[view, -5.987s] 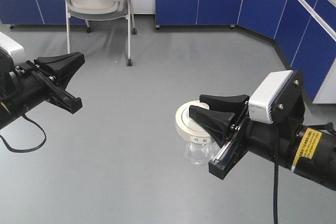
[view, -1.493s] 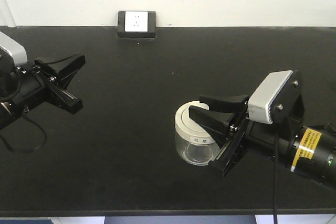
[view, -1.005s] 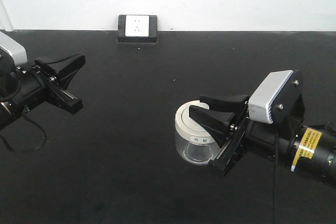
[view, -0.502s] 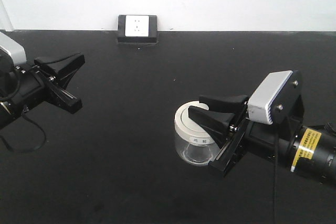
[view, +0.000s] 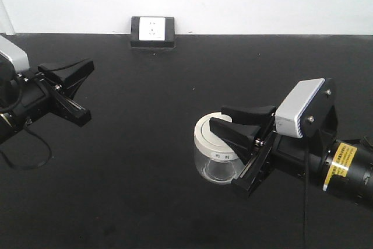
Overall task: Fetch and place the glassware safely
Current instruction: 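Hold the jar above the black bench top with the right gripper, then extend the right arm forward and lower the jar onto the bench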
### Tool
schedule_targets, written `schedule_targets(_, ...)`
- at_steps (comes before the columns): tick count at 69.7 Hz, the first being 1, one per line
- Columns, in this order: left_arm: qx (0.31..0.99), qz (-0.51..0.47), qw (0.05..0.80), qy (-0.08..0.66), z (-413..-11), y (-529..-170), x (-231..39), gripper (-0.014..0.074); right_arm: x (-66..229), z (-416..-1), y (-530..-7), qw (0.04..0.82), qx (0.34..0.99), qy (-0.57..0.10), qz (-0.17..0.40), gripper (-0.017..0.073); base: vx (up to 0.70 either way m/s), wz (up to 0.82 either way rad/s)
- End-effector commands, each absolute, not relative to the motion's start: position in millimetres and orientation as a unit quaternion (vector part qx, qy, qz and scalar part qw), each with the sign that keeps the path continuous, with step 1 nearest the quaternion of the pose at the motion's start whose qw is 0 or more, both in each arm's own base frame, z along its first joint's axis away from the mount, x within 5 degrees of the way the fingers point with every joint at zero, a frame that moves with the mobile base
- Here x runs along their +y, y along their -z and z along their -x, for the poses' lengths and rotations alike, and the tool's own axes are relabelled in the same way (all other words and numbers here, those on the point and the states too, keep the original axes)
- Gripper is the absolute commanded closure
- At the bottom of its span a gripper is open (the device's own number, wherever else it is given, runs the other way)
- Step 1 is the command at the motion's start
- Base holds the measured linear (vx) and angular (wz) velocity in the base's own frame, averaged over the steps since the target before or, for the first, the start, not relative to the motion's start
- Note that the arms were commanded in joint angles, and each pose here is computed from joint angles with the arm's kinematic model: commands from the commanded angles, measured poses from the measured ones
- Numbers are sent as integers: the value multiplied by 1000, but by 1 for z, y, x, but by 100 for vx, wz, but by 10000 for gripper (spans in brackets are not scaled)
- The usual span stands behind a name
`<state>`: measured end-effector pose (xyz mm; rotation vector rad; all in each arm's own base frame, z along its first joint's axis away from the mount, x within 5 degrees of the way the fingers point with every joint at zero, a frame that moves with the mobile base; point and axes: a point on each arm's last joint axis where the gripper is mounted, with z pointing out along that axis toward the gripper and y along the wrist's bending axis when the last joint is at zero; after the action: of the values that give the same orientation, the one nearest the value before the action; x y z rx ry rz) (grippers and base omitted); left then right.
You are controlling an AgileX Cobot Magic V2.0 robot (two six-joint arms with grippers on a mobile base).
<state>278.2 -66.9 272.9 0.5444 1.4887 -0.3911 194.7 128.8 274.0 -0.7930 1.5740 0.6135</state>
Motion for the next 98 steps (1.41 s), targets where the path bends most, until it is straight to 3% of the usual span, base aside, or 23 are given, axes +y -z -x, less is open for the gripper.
schedule_targets(1,625,-230,721,191,-275,-295,-67,601,131,-193,-295,629,638,-295,333,563,0,0)
schedule_targets(31,625,-230,721,191,-275,-295,-67,601,131,-193,-296,629,638,-301,326,563,0,0)
schedule_targets(49,625,-230,721,191,-275,-295,-67,601,127,-206,-292,633,665,-296,265,563,0,0)
schedule_targets(71,625,-230,721,191,-275,-295,-67,601,118,-263,-276,637,695,-232,240,560,0,0)
schedule_targets(98,625,-230,721,191,-275,-295,-67,601,143,-345,-272,638,672,-216,308,560,0,0)
